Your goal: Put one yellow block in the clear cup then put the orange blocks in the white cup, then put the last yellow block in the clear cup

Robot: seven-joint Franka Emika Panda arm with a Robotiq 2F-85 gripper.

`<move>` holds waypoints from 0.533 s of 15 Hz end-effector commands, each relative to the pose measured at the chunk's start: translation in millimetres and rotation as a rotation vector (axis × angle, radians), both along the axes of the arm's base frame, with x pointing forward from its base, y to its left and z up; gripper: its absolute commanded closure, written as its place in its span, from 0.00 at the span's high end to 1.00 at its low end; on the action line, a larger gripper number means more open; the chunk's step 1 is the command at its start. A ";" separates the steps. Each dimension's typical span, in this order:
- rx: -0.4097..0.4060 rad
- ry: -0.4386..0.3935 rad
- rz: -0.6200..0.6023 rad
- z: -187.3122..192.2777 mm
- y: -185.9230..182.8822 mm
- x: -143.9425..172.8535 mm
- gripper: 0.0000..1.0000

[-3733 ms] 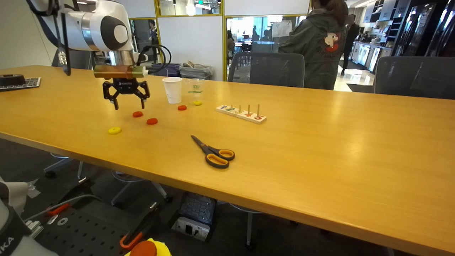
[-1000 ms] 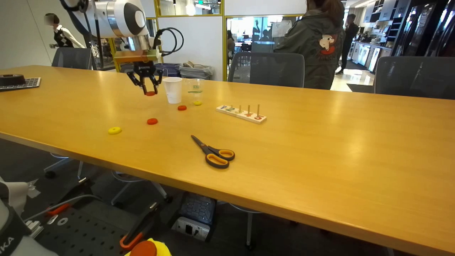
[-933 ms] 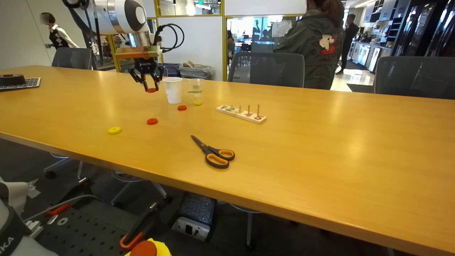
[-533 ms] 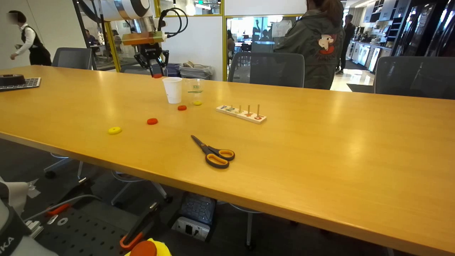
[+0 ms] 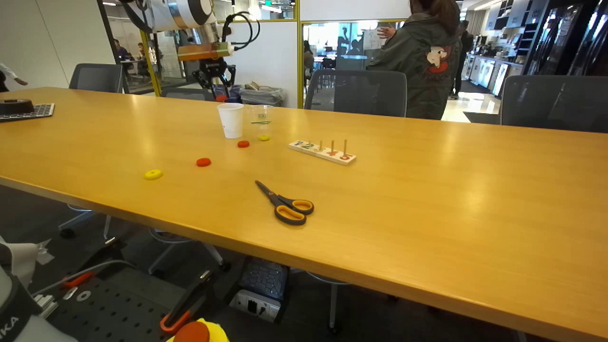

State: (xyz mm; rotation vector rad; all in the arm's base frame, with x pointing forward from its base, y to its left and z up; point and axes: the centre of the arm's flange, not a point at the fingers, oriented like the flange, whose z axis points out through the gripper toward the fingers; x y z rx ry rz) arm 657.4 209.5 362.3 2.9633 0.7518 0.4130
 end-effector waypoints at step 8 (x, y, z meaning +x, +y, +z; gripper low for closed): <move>-0.047 0.065 -0.043 -8.0 -15.2 33.3 0.88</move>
